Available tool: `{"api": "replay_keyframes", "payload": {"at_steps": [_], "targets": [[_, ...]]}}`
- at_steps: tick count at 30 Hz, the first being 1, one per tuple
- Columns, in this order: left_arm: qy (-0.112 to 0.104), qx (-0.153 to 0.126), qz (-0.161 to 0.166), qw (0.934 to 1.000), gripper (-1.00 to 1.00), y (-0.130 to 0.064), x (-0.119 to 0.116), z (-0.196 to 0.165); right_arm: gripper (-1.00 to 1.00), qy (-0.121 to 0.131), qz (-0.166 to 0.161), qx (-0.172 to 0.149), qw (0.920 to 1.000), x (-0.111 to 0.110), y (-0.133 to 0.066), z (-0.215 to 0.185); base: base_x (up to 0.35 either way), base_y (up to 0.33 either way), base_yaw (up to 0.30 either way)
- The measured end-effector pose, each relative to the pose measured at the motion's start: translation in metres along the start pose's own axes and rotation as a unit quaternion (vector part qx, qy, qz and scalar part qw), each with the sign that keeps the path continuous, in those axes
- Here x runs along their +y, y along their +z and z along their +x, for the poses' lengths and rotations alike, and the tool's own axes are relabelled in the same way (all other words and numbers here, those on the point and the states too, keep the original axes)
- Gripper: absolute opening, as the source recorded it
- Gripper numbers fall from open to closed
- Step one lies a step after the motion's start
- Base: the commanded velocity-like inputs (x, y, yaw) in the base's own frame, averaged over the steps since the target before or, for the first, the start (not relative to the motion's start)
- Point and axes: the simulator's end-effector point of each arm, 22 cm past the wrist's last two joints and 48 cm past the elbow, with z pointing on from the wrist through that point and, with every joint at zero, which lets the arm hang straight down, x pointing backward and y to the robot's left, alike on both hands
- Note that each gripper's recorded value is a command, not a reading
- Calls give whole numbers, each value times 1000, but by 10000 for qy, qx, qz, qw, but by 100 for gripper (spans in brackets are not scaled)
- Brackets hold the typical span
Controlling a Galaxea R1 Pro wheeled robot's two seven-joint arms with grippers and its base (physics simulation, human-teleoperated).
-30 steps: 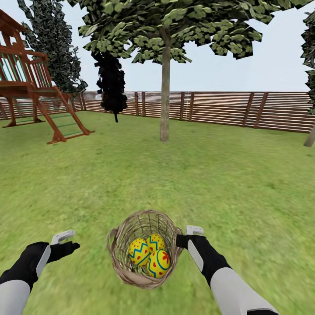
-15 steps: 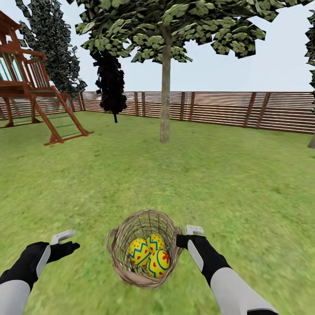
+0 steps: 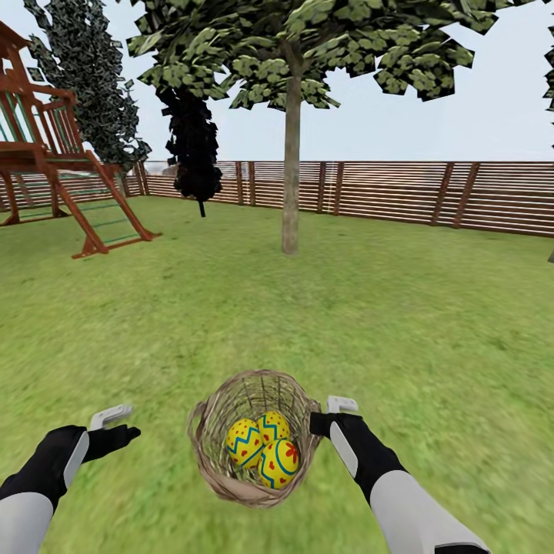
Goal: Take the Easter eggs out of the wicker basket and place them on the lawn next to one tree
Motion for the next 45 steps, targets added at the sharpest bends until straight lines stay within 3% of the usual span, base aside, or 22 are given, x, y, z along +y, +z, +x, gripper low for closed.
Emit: {"api": "replay_keyframes", "payload": {"at_steps": [45], "targets": [[-3, -10, 3, 10000, 100, -1, 0, -1, -100, 0, -5, -6, 10000, 0, -1, -1, 326, 0, -17]]}}
